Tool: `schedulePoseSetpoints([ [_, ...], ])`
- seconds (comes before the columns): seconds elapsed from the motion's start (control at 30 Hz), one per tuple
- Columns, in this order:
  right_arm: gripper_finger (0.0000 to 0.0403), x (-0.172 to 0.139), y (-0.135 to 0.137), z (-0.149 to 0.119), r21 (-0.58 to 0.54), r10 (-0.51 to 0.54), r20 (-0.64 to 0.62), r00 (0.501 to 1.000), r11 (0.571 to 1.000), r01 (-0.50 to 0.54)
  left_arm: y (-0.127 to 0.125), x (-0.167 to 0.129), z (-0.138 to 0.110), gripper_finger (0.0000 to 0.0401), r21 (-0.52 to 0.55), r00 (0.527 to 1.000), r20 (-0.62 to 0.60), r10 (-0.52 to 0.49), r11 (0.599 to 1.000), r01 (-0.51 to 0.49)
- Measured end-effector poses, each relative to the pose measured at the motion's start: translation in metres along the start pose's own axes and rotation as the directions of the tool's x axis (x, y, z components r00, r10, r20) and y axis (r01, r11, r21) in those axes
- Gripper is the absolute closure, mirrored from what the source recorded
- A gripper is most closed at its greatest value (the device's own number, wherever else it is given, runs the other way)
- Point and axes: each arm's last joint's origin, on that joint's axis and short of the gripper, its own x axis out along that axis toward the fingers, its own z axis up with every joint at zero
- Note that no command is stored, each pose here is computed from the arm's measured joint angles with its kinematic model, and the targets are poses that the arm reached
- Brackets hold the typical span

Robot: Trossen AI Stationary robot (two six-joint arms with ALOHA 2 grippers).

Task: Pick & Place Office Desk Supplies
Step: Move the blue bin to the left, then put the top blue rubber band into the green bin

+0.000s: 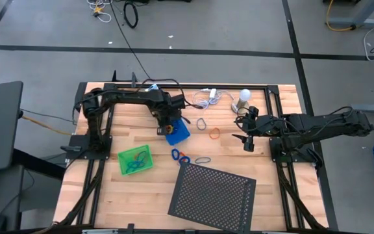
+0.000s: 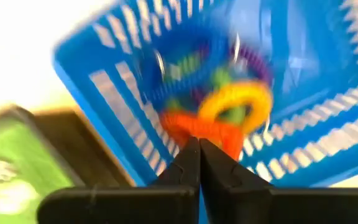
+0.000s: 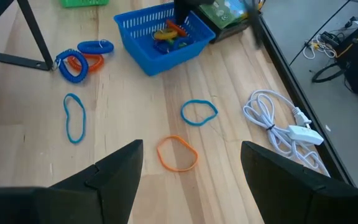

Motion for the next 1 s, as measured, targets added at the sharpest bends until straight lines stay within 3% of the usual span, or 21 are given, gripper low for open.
schedulePoseSetpoints([
  [0.2,0.0124,0.0,0.0,0.002,0.007,-0.001,0.02,1.0,1.0,0.001,0.003,-0.037,0.007,0.0394,-0.009,0.972,0.226,0.065,0.998,-0.064],
  [0.4,0.0124,0.0,-0.001,0.009,0.026,-0.009,0.087,0.996,1.0,0.007,0.008,-0.059,0.028,0.0354,-0.017,0.842,0.539,0.037,0.999,-0.033],
  [0.5,0.0124,0.0,-0.001,0.01,0.031,-0.029,0.094,0.995,0.999,0.026,0.012,-0.059,0.04,0.0322,-0.009,0.769,0.64,0.0,1.0,0.007],
  [0.6,0.0124,0.0,-0.002,0.009,0.031,-0.045,0.09,0.995,0.999,0.043,0.014,-0.048,0.049,0.0283,0.013,0.738,0.672,-0.055,0.998,0.062],
  [0.77,0.0124,0.0,-0.002,0.008,0.023,-0.05,0.08,0.996,0.999,0.049,0.019,-0.03,0.072,0.0212,0.002,0.748,0.658,-0.087,0.993,0.114],
  [0.87,0.0124,0.0,-0.002,0.007,0.014,-0.053,0.072,0.996,0.999,0.052,0.024,-0.019,0.087,0.019,-0.025,0.792,0.605,-0.084,0.992,0.125],
  [1.0,0.0124,0.0,-0.002,0.005,0.0,-0.063,0.05,0.997,0.998,0.063,0.033,-0.007,0.104,0.019,-0.082,0.872,0.488,-0.034,0.993,0.085],
])
